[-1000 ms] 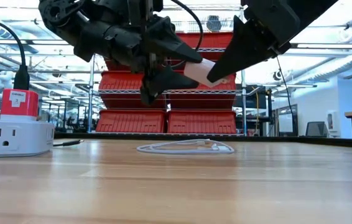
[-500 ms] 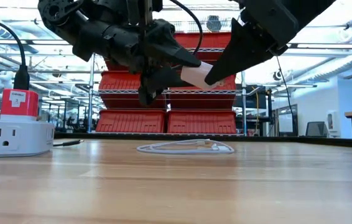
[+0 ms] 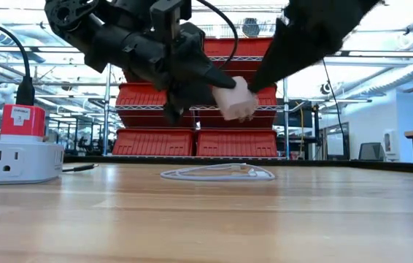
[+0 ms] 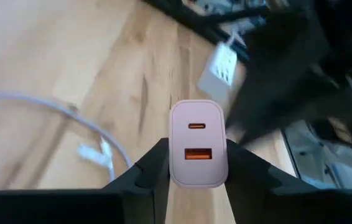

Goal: Insert USB
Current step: Insert the pink charger adapter into the right white outlet extension

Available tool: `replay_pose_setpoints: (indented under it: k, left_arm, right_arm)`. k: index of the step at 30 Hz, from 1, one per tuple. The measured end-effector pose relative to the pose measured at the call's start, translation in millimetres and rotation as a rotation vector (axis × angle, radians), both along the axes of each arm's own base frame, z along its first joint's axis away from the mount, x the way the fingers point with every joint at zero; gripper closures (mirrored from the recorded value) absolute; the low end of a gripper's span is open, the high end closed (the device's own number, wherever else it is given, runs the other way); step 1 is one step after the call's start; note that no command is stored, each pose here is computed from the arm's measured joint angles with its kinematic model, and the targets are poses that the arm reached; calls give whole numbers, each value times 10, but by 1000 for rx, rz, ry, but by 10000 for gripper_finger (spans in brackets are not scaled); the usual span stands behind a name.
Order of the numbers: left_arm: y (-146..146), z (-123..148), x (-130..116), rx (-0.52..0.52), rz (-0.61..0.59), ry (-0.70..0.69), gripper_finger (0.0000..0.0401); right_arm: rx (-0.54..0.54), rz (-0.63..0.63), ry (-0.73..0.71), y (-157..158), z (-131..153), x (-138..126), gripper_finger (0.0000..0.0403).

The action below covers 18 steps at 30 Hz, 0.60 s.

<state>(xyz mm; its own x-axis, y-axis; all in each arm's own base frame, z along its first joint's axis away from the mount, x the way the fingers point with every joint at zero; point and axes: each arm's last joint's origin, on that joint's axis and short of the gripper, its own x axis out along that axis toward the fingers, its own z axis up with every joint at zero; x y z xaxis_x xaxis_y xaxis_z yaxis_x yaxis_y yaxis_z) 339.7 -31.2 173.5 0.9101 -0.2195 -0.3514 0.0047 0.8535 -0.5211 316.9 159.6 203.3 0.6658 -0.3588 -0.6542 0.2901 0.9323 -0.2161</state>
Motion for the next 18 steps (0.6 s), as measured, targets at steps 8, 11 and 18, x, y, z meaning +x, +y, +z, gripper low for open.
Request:
replay_pose_setpoints:
  k: [8,11,18]
  left_arm:
    - [-17,0,-2,40,-33,-7,276]
    - [-49,-2,-7,62,-62,-13,276]
    - [-227,54,0,136,-158,-48,276]
  right_arm:
    - [127,54,248,118,531,-89,288]
    - [176,70,386,209,514,-259,304]
    - [227,-74,611,507,237,-836,395]
